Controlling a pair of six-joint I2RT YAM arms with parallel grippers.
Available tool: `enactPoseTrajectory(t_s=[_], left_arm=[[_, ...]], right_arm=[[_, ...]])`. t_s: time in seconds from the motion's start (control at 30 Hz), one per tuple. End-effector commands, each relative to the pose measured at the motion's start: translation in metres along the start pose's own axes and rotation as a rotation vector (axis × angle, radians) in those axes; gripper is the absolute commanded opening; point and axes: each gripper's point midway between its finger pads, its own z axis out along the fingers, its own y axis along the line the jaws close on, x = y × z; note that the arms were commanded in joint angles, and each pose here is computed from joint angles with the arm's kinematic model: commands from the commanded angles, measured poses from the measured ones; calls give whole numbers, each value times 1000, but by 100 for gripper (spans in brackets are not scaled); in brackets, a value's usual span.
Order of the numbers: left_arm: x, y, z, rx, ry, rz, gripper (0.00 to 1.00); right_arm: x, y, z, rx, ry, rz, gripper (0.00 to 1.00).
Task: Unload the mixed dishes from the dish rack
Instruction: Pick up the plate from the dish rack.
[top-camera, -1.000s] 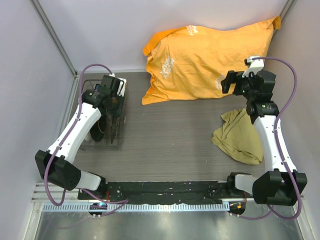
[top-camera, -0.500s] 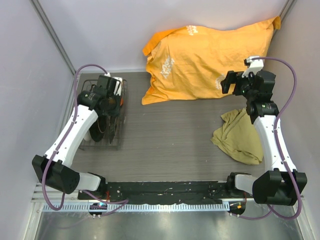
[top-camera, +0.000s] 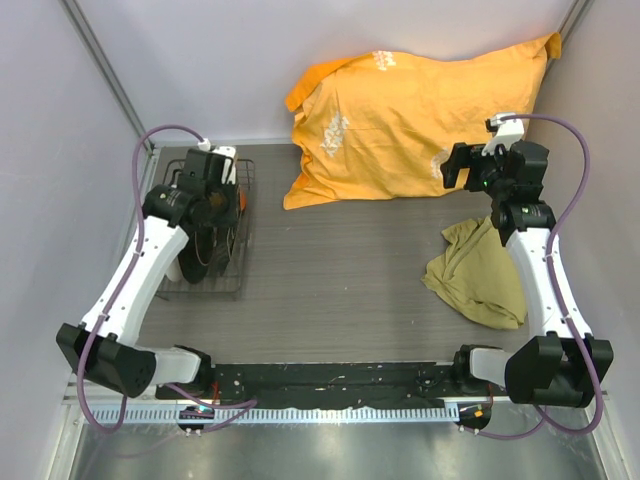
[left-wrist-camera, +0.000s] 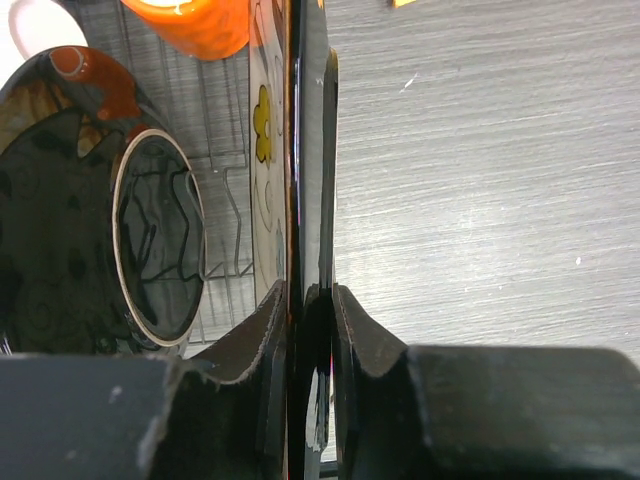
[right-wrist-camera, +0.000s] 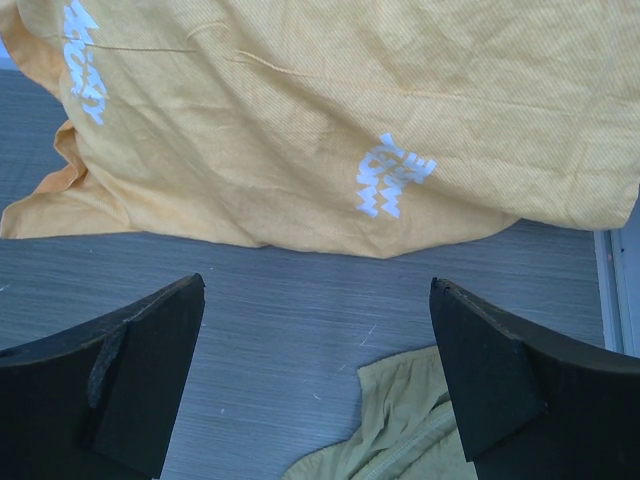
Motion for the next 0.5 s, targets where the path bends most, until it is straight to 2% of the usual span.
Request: enactPoseTrajectory(t_s=[0.0,0.47], left_arm=[[-68,-3,-42,48,-296,-70,0],[-120,-2,-108,76,-534,-28,0]], right_arm=[[-11,-4,3,6,-37,-18,100],[-6,-5,7,5,-22,-15,100]])
